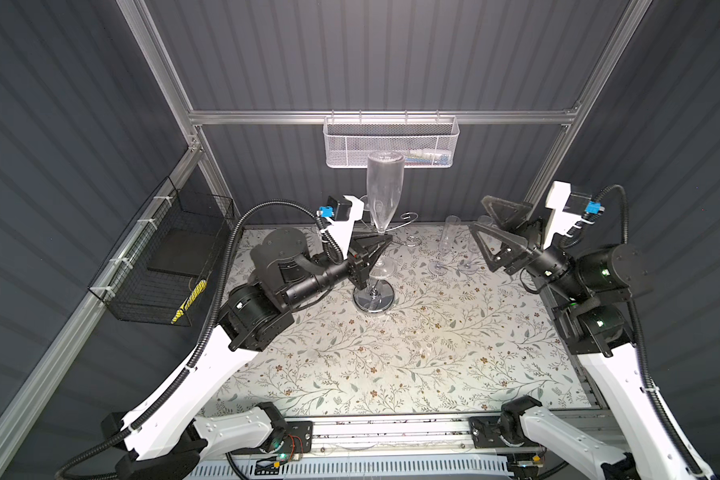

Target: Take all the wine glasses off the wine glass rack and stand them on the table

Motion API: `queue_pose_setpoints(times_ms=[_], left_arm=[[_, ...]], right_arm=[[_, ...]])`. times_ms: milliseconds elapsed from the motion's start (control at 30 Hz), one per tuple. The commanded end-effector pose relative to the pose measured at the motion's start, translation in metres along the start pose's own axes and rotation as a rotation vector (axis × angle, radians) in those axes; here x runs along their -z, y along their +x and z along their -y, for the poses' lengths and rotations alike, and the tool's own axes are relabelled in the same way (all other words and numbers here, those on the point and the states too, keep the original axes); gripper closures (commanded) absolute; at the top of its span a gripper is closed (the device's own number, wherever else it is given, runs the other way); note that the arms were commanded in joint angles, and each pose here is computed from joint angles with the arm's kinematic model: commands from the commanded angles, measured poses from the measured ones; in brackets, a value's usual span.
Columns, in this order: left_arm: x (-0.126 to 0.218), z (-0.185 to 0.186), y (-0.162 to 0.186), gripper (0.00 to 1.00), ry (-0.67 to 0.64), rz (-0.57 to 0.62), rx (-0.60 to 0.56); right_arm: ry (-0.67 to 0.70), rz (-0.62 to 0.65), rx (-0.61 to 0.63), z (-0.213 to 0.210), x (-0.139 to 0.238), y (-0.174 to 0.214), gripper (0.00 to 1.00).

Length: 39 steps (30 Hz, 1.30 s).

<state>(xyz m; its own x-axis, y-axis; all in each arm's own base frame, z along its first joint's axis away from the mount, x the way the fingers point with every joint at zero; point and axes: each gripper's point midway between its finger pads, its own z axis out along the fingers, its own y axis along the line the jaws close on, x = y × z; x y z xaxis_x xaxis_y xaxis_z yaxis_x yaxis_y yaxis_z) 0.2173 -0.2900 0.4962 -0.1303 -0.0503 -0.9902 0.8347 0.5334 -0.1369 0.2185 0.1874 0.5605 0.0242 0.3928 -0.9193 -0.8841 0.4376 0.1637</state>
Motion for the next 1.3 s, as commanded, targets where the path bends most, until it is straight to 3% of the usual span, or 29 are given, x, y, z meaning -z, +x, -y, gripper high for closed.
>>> queue_pose_setpoints(times_ms=[0,100,267,633,1033,1267], left_arm=[[-0.002,-0.005,0.017,1.0,-0.016,-0.061,-0.152],[-0.007,-0.005,0.022,1.0,-0.005,-0.075,-0.183],[-0.016,-0.002,0.033,1.0,0.027,-0.104,-0.204],[-0.021,-0.003,0.046,1.0,0.042,-0.138,-0.254],[-0.024,-0.007,0.056,1.0,0.032,-0.171,-0.27],[-0.028,-0.007,0.059,1.0,0.039,-0.181,-0.266]], right_arm=[[-0.105,-0.022,-0.02,-0.026,-0.008,-0.005,0.01],[-0.159,-0.054,-0.002,-0.035,-0.021,0.002,0.03],[-0.185,-0.061,-0.033,-0.033,-0.044,0.01,0.16],[-0.204,-0.128,-0.1,-0.024,-0.083,0.04,0.22],[-0.206,-0.126,-0.105,-0.02,-0.091,0.048,0.33],[-0.194,-0.125,-0.09,-0.019,-0.088,0.05,0.47]])
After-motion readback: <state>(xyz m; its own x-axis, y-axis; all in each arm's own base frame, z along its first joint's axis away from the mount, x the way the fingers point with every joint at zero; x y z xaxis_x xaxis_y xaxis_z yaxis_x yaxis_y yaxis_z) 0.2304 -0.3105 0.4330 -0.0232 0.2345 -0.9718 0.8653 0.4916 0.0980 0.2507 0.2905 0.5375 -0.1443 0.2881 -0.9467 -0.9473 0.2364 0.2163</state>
